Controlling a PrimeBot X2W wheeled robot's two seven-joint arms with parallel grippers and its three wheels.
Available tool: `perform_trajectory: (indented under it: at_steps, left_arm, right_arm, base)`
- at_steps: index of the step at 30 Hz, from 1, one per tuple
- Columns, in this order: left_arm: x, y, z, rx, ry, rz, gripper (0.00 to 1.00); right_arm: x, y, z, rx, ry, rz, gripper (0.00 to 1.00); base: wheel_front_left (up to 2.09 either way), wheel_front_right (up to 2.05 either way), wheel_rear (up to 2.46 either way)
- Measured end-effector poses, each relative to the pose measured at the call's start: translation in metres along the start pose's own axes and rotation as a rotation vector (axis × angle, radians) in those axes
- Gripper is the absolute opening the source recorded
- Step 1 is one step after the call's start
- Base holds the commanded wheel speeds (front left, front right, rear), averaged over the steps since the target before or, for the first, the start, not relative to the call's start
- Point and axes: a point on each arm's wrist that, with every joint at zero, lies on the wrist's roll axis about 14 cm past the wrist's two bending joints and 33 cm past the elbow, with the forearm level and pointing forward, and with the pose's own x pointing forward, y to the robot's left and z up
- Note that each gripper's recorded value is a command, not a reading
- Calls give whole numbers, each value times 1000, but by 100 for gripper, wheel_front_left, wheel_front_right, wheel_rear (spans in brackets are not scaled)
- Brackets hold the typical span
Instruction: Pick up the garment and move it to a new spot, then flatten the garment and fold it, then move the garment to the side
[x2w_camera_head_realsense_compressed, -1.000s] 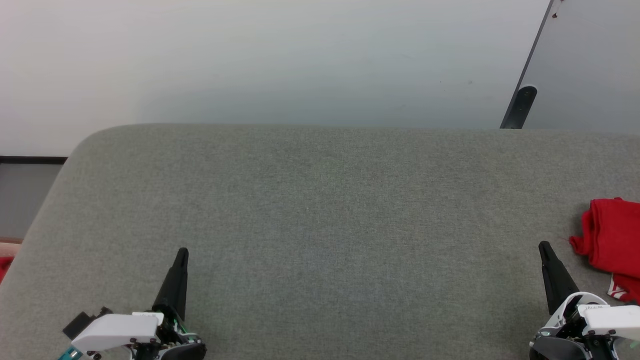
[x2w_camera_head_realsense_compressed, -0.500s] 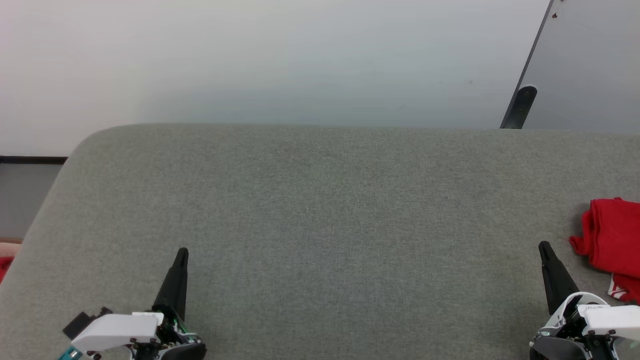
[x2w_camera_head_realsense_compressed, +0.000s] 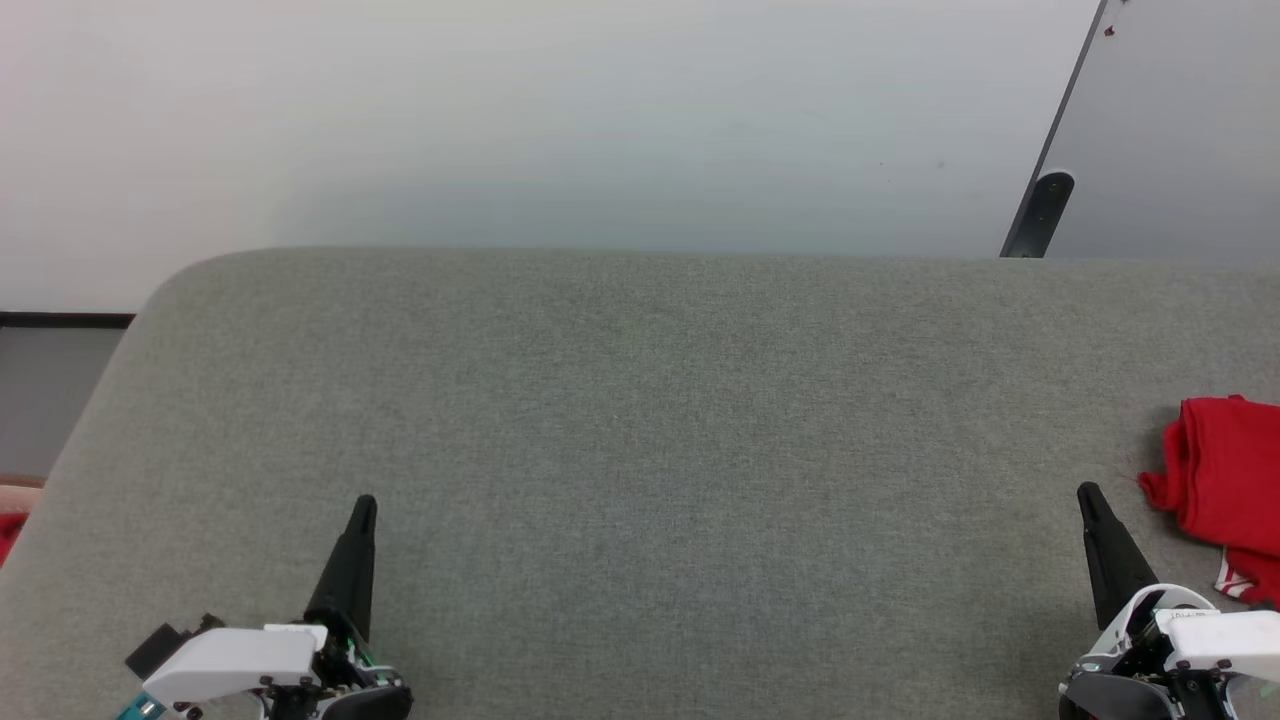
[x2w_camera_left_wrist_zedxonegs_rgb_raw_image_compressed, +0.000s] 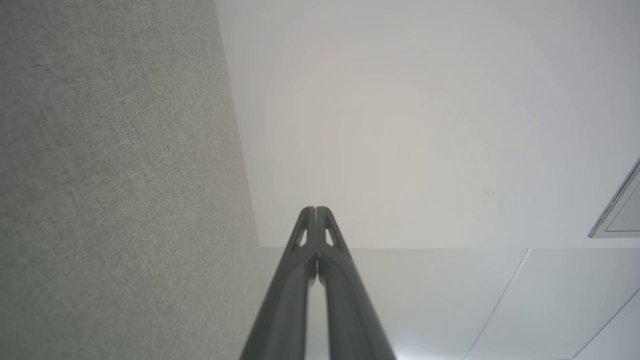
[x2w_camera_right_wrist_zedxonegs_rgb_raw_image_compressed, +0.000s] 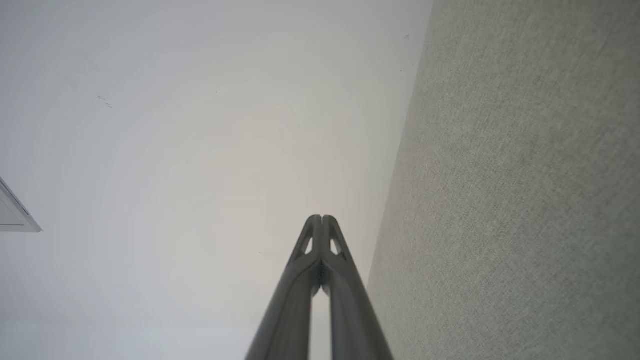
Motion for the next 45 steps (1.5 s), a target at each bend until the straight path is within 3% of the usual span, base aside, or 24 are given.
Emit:
perform_trajectory:
  at_steps: [45]
  left_arm:
    - [0, 0, 0, -1, -1, 0, 0]
  right_arm:
    - [0, 0, 0, 0, 0, 0, 0]
  base:
    - [0, 0, 0]
